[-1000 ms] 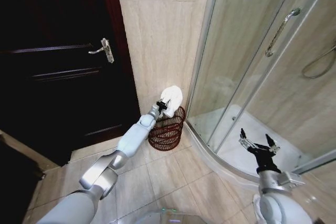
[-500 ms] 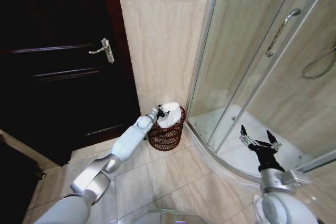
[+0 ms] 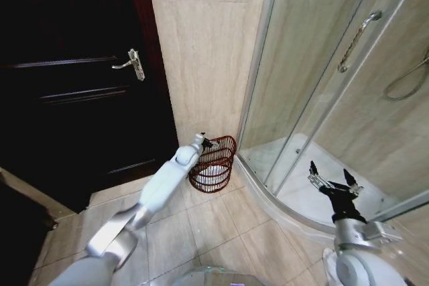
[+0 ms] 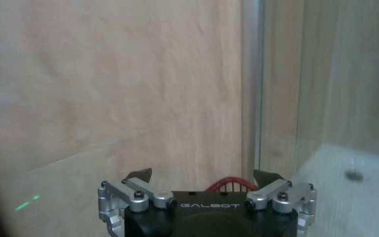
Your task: Discard the used towel into the hamper.
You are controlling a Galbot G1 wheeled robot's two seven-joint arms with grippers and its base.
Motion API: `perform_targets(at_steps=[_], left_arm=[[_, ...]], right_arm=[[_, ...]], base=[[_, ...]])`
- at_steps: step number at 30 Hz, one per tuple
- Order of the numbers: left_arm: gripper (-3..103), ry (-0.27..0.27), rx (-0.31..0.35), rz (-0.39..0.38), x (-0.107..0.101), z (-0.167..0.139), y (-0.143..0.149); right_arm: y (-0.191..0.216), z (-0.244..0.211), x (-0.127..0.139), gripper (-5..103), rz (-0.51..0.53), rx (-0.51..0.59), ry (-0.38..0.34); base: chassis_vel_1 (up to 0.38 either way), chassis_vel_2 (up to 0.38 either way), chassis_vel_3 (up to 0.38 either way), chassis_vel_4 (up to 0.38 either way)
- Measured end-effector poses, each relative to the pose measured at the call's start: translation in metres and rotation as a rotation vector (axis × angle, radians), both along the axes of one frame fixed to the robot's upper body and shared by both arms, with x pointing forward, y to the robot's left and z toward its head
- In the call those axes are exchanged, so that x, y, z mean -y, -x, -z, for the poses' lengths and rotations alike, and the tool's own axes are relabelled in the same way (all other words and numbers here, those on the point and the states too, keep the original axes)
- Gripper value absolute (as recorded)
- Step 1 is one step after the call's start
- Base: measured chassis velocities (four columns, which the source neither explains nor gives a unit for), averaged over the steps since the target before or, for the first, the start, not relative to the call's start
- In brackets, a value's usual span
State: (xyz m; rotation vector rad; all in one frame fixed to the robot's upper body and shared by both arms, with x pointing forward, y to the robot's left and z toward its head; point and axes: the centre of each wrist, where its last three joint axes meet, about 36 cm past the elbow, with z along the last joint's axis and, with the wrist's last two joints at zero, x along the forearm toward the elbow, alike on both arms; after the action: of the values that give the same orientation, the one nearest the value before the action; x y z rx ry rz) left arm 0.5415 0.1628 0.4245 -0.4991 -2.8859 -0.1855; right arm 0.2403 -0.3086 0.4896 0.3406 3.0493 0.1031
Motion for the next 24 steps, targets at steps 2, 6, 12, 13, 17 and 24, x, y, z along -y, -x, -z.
perform_targets(at_steps=[2,6,12,13,17,24], left_arm=[[100,0.015,0.01,-0.012,-0.005,-0.002,0.014],[100,0.073,0.088,-0.121,-0.034,-0.007,0.076],[100,0.083,0.172,-0.31,-0.069,-0.007,0.145],[100,0.083,0.172,-0.31,-0.069,-0.007,0.145],[100,0.11,0.166,-0.351,-0.073,-0.004,0.179],[100,0.149,0.216,-0.368,-0.079,-0.008,0.216]], right_arm=[[0.0,0.0,0.0,100,-0.002,-0.003,0.001],[0.0,0.0,0.0,100,-0.011,-0.008,0.011],[-0.003,0.003,-0.003,100,-0.046,-0.024,0.038],[-0.003,0.003,-0.003,100,-0.046,-0.024,0.038],[-0.003,0.005,-0.004,100,-0.065,-0.029,0.049],[0.001,-0.001,-0.014,100,-0.09,-0.013,0.056]], base=[[0.0,0.0,0.0,0.0],[0.0,0.0,0.0,0.0],[0.0,0.0,0.0,0.0],[0.0,0.0,0.0,0.0],[0.0,0.0,0.0,0.0],[0.0,0.0,0.0,0.0]])
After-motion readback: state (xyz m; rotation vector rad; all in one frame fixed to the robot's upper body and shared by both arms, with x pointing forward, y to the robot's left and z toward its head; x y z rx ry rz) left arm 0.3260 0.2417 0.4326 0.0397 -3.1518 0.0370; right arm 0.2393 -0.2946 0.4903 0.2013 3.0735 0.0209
